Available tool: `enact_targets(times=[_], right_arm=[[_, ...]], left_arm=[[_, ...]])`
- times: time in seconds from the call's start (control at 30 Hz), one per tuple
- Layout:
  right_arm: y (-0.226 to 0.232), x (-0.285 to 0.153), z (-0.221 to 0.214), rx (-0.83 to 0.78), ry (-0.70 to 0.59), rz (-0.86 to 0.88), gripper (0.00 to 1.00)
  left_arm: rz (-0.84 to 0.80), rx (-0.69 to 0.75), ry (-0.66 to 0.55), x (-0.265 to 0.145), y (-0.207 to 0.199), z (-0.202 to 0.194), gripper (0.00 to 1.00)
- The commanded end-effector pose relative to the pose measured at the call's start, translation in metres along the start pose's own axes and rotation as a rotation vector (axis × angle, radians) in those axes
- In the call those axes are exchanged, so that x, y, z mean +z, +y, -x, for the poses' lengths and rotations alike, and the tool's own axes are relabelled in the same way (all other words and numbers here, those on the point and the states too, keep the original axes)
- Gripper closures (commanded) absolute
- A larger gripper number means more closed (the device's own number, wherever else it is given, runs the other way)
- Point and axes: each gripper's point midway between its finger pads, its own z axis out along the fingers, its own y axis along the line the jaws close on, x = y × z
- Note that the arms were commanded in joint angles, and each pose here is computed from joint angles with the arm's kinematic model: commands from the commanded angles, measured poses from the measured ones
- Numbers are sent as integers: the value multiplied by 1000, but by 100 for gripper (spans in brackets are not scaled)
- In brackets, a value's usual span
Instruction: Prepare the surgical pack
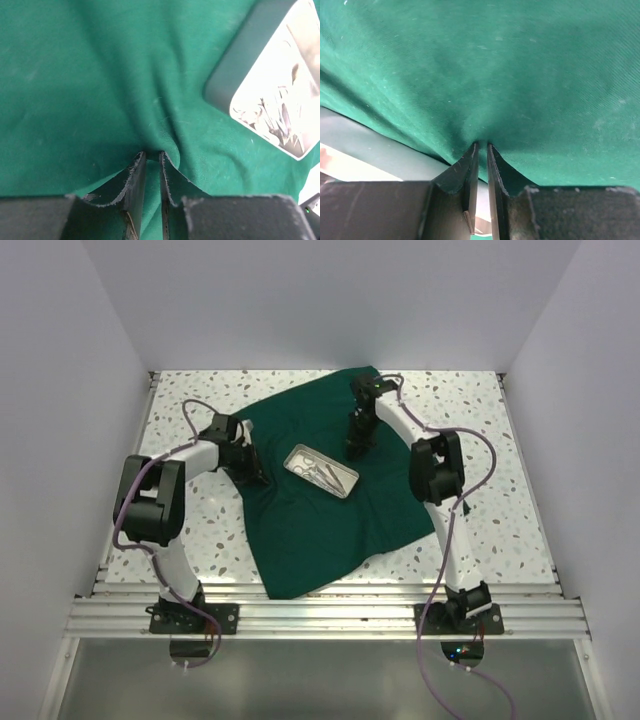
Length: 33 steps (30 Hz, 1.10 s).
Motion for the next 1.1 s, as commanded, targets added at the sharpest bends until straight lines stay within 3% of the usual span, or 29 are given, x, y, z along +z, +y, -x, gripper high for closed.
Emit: enact_targets(times=[0.0, 0.13, 0.4, 0.47, 0.67, 0.8, 0.97, 1.0, 1.07], right_arm=[[0, 47, 12, 27, 9, 24, 83], [-21, 36, 22, 57, 0, 14, 81], [-116, 3, 43, 108, -6, -71, 74], [-119, -2, 46, 86, -16, -71, 67], [-93, -14, 40, 53, -27, 35, 62], [-86, -39, 40, 28, -64, 51, 58], [-112, -85, 25, 19, -79, -28, 43], [-108, -104, 22, 6, -110, -7, 30], [-110, -108, 9, -13, -94, 0, 24]], left_arm=[[91, -62, 159, 4, 25, -54, 79], [41, -70, 134, -7, 16, -63, 79], [104, -74, 155, -8, 31, -59, 77], [114, -78, 140, -13, 31, -59, 77], [130, -64, 132, -19, 32, -56, 78], [91, -1, 5, -35, 12, -17, 77], [46, 83, -140, -57, -17, 40, 62], [25, 91, -153, -57, -25, 51, 59], [4, 83, -142, -54, -31, 57, 51]])
